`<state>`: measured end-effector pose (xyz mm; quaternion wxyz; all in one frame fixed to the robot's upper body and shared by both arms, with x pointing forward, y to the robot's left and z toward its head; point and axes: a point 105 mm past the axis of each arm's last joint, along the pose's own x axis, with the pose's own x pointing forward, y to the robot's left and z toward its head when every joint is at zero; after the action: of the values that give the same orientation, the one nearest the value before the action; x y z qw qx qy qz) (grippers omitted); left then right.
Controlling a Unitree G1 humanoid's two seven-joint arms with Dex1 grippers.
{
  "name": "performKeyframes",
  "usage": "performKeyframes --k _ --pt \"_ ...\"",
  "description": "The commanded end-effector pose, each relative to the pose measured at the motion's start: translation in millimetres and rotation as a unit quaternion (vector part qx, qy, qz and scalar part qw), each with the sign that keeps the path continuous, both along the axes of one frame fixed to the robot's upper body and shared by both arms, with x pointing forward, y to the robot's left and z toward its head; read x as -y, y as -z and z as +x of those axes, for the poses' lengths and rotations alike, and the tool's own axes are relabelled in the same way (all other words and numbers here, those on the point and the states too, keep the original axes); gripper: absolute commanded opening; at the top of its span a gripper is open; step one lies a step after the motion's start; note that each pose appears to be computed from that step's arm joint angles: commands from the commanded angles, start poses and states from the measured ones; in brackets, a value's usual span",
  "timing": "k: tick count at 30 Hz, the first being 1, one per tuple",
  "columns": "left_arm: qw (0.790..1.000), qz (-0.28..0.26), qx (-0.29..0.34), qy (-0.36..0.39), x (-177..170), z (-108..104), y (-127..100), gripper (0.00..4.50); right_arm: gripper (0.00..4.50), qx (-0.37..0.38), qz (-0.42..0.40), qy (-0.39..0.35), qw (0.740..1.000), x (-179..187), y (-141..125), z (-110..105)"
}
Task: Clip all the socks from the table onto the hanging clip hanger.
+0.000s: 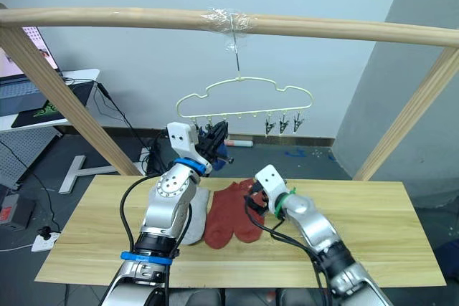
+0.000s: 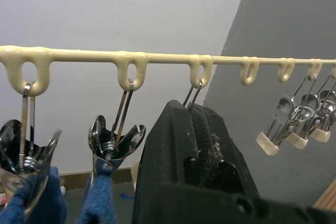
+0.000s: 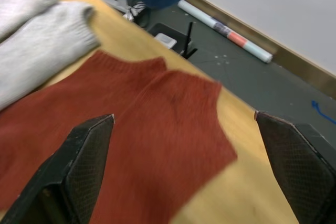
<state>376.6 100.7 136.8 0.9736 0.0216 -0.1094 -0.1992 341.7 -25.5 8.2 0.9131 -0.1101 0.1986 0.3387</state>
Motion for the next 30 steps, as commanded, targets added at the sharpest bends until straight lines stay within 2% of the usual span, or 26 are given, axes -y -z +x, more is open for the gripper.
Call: performKeyframes --k 1,8,9,13,19,21,22,24,27,30 --pt "1.0 -0.003 0.021 0.0 2.6 -3.8 -12.7 0.01 4.5 0.01 -0.013 0.012 1.0 3.2 6.7 9.9" --pt "1.0 -0.002 0.018 -0.005 0.1 -9.3 -11.3 0.01 4.5 -0.048 -0.024 0.008 0.999 -2.5 42.8 0.6" --pt "1.0 0.0 0.017 -0.007 -0.7 -9.7 -10.7 0.0 4.32 -0.057 -0.027 -0.001 0.998 -3.2 47.6 -4.2" --pt "1.0 0.001 0.016 -0.01 -2.8 -9.2 -10.5 0.0 3.22 -0.056 -0.064 -0.032 0.996 5.2 60.6 -16.7" --pt "1.0 -0.001 0.011 -0.005 -1.6 -8.3 -9.9 0.0 0.97 -0.033 -0.114 -0.066 0.991 31.3 69.5 -29.9" --pt "1.0 -0.019 -0.004 0.01 0.6 -8.3 -7.0 0.0 0.21 -0.004 -0.114 -0.069 0.991 47.0 62.2 -31.7" --pt "0.999 -0.028 -0.012 0.016 1.0 -8.4 -5.7 0.0 0.05 0.01 -0.114 -0.073 0.991 51.9 57.9 -32.5" --pt "0.998 -0.052 -0.023 0.025 0.7 -8.2 -5.7 0.0 0.05 0.033 -0.113 -0.084 0.989 58.6 48.6 -34.7" --pt "0.986 -0.129 -0.081 0.068 2.8 -8.8 -0.4 0.0 0.05 0.07 -0.069 -0.122 0.988 59.7 16.6 -43.2" --pt "0.957 -0.225 -0.152 0.103 0.7 -8.7 4.3 0.0 0.05 0.108 -0.012 -0.142 0.984 55.4 -19.4 -49.6"
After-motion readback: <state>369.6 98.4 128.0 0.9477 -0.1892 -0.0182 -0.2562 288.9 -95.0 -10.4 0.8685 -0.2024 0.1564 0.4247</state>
